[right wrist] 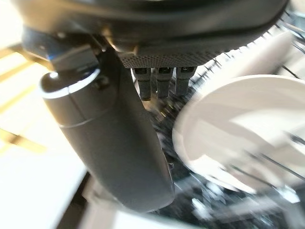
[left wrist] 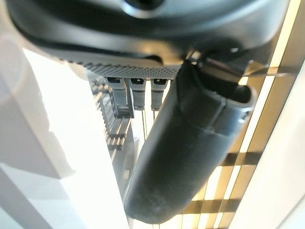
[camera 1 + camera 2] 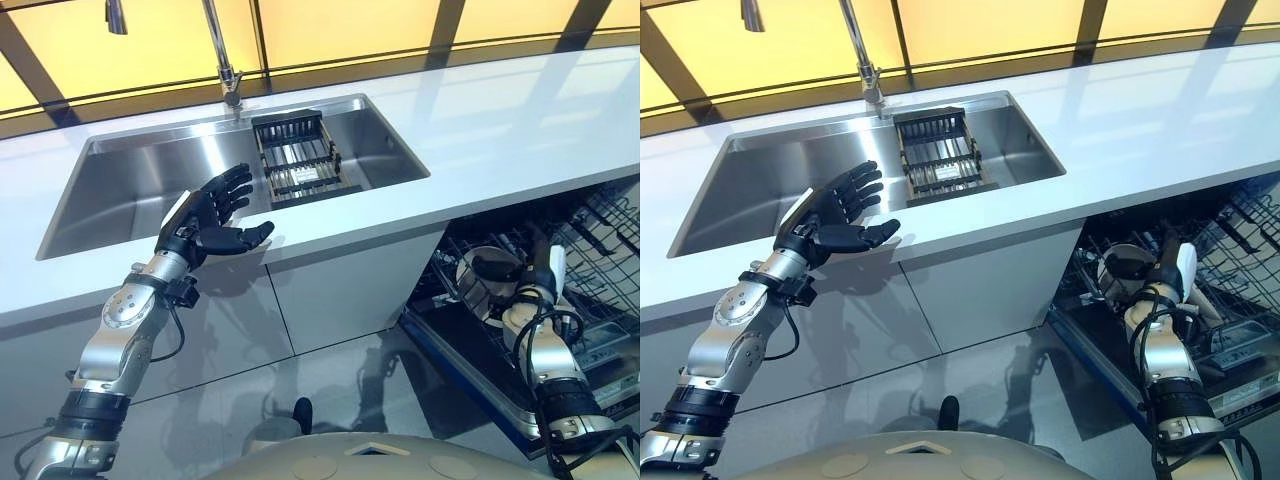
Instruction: Pick up plates and place into dishwasher.
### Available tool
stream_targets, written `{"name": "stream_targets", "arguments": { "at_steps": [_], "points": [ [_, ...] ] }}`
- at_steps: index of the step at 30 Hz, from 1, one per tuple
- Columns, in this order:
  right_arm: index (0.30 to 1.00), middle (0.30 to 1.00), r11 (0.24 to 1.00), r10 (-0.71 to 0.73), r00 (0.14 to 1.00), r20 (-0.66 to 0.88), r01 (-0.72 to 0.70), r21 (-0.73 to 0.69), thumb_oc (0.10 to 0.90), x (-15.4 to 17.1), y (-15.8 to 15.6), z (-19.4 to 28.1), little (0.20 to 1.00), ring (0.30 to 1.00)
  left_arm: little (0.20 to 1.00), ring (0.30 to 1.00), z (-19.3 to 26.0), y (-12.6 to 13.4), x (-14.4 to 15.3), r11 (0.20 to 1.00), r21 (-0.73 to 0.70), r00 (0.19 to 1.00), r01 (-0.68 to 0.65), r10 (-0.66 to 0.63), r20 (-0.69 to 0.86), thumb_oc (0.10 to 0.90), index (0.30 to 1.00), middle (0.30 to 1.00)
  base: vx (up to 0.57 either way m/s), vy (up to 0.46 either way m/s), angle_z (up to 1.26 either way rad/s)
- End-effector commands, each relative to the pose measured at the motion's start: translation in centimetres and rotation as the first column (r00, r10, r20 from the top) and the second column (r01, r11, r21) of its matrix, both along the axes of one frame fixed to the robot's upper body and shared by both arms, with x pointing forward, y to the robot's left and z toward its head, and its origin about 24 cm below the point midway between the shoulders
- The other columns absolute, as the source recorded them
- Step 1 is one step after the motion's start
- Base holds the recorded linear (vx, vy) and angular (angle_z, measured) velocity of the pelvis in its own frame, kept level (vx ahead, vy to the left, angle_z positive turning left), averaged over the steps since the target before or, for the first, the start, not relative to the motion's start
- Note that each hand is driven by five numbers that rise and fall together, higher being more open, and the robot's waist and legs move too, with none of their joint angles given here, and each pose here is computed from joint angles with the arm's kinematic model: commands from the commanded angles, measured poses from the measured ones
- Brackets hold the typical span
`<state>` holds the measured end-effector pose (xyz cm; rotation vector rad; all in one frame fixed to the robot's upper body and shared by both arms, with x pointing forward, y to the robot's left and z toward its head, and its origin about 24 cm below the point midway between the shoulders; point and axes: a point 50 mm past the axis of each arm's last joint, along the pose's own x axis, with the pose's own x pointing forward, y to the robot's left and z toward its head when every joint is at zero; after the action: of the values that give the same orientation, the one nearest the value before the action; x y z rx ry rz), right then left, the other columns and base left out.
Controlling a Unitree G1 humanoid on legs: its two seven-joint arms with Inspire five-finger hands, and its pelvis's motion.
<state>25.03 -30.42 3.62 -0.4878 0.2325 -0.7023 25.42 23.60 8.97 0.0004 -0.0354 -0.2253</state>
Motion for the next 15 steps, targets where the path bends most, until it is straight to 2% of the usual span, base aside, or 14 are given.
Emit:
{"name": "stream_targets", "arguments": {
  "at_steps": [1, 6, 11, 13, 15],
  "points": [
    [0.9, 0.9, 0.984, 0.0, 0.945, 0.328, 0.058, -0.166, 0.8, 1.4, -0.9, 6.8, 0.9, 0.9, 0.9, 0.9, 4.1, 0.3, 1.2, 1.0, 0.001, 0.973, 0.004, -0.004, 0.23, 0.8, 0.9, 0.9, 0.0, -0.011, -0.22],
    [0.9, 0.9, 0.984, -0.055, 0.926, 0.373, 0.113, -0.136, 0.8, 0.1, -1.5, 6.6, 0.9, 0.9, 0.9, 0.9, 4.2, 0.9, 0.8, 1.0, 0.001, 0.973, -0.007, 0.007, 0.229, 0.8, 0.9, 0.9, 0.0, -0.014, -0.14],
    [0.9, 0.9, 0.982, -0.188, 0.888, 0.42, 0.183, 0.052, 0.8, -1.4, -1.3, 4.2, 0.9, 0.9, 0.9, 0.9, 3.7, 1.2, 0.5, 1.0, 0.003, 0.974, -0.028, 0.027, 0.224, 0.8, 0.9, 0.9, 0.0, -0.01, -0.17],
    [0.9, 0.9, 0.958, -0.273, 0.863, 0.425, 0.204, 0.201, 0.8, -2.3, -1.3, 2.3, 0.9, 0.9, 0.9, 0.9, 3.7, 1.4, 0.3, 0.999, 0.004, 0.975, -0.035, 0.033, 0.221, 0.8, 0.9, 0.9, 0.0, -0.01, -0.14],
    [0.9, 0.9, 0.941, -0.314, 0.853, 0.417, 0.222, 0.254, 0.8, -2.7, -1.4, 1.3, 0.9, 0.9, 0.9, 0.9, 3.7, 1.6, 0.3, 0.999, 0.007, 0.975, -0.038, 0.036, 0.22, 0.8, 0.9, 0.9, 0.0, -0.01, -0.09]
  ]
}}
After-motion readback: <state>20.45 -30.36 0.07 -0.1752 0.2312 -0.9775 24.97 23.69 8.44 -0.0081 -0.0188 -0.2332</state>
